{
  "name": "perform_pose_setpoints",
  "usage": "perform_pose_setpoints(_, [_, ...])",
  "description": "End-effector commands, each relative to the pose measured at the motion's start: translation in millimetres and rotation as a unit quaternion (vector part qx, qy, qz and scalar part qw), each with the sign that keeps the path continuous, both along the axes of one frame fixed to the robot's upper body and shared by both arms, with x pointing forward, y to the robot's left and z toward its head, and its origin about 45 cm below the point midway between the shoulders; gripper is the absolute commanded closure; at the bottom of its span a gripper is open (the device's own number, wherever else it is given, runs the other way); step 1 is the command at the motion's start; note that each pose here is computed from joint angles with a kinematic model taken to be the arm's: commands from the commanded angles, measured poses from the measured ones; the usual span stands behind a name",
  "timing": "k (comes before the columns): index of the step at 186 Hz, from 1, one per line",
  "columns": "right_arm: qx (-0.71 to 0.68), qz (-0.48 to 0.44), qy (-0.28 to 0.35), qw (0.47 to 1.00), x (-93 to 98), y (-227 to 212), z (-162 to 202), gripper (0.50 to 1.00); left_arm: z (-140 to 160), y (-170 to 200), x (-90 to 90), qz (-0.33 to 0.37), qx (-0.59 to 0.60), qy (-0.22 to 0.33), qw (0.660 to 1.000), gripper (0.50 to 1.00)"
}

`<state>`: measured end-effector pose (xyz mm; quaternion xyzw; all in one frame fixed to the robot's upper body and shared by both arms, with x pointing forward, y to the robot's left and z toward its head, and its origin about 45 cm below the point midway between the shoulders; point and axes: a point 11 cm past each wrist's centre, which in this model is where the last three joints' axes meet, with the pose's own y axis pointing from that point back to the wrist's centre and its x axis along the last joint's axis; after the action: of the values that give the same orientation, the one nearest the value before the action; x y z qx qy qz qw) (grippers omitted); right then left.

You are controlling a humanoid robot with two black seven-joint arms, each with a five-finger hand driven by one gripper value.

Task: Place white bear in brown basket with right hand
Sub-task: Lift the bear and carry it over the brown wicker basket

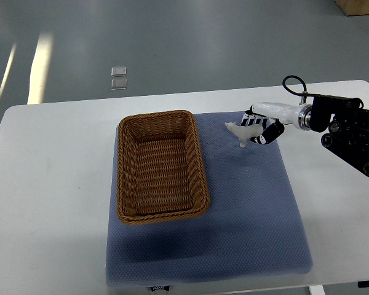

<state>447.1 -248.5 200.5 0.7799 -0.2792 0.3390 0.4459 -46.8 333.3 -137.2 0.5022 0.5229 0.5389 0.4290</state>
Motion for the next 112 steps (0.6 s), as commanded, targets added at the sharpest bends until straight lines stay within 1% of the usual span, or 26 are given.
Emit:
perform_pose_setpoints(1, [0.017, 0.013, -0.022, 1.000, 6.8, 8, 17, 1.000, 0, 0, 0.0, 0.000, 0.000, 0.000, 1.000, 0.500])
perform_pose_setpoints(46, [0.043, 0.063, -0.053, 0.996, 10.5, 47, 46, 1.000, 0, 0, 0.0, 0.000, 0.000, 0.000, 1.000, 0.500])
perform_pose_setpoints(65, [0.052, 0.090, -0.064, 0.992, 11.1, 73, 61, 1.000, 0, 0, 0.0, 0.000, 0.000, 0.000, 1.000, 0.500])
perform_pose_setpoints(83, [0.058, 0.104, -0.067, 0.991, 11.1, 87, 66, 1.000, 0, 0, 0.0, 0.000, 0.000, 0.000, 1.000, 0.500])
perform_pose_setpoints(112, [0.066, 0.141, -0.057, 0.986, 3.0, 125, 64, 1.000, 0, 0, 0.0, 0.000, 0.000, 0.000, 1.000, 0.500])
